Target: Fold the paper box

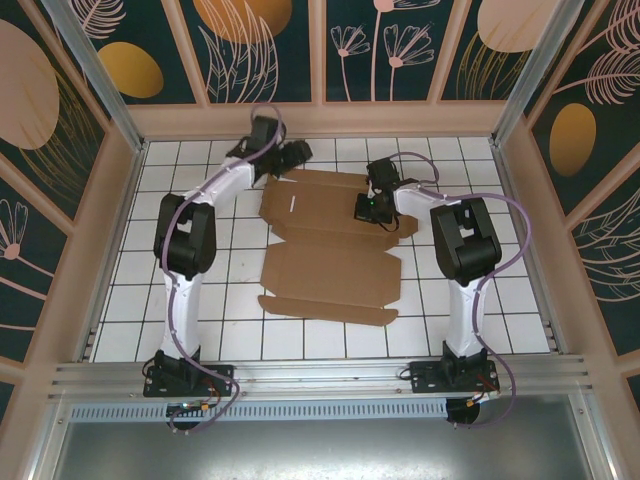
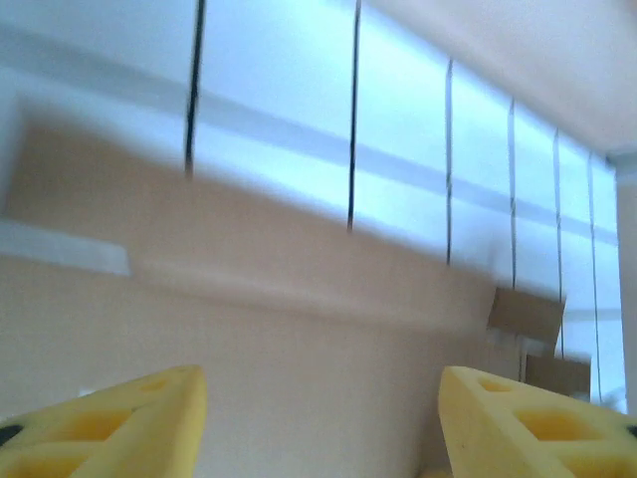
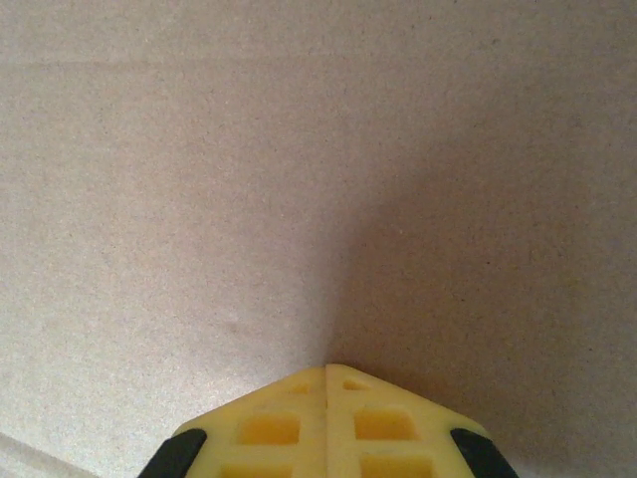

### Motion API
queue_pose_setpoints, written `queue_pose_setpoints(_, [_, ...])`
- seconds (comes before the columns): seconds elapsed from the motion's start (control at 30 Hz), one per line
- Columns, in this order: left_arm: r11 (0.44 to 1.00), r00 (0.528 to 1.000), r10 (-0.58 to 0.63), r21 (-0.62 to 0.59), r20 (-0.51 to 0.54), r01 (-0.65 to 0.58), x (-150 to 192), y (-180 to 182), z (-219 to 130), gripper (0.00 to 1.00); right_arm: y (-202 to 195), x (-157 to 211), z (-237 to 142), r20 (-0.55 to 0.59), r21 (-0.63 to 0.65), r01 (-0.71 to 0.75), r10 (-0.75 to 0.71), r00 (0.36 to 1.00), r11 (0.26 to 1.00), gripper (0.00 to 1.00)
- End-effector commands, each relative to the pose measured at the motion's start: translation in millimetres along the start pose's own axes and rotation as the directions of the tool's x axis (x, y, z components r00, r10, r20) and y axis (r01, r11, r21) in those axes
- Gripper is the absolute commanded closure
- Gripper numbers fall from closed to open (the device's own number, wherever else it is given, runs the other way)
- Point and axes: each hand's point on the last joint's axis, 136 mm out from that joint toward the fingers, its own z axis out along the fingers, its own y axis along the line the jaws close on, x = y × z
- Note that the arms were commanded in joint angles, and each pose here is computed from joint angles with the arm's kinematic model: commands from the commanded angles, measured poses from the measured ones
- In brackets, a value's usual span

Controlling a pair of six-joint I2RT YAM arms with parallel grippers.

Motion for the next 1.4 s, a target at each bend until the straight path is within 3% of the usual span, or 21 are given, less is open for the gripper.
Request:
queue_pose_setpoints(0.0, [0.990, 0.997, 0.066, -0.126, -0.027, -0.069, -8, 34, 19, 0.33, -24, 31, 15, -0.079, 0.098, -0.002, 0.010, 0.997, 0.995, 0.95])
queue_pose_setpoints(0.27, [0.958, 0.988, 0.147, -0.240, -0.055, -0.156, -14, 68, 59, 0.25, -25, 39, 20, -0.097, 0.112, 0.009, 0.002, 0.995, 0.994, 0.94])
queue_pose_setpoints(0.6, [0.935, 0.983, 0.139, -0.312, -0.120, -0.170, 9, 102, 69, 0.24, -28, 45, 20, -0.104, 0.123, 0.020, -0.008, 0.995, 0.992, 0.92])
queue_pose_setpoints(0.87, [0.985, 0.979, 0.086, -0.129, -0.187, -0.111, 32, 76, 77, 0.28, -27, 44, 23, -0.108, 0.119, 0.024, -0.011, 0.994, 0.993, 0.92])
queue_pose_setpoints(1.37, [0.998, 0.984, 0.009, 0.058, -0.180, 0.001, 29, 34, 67, 0.33, -28, 47, 24, -0.113, 0.121, 0.032, -0.018, 0.993, 0.992, 0.92])
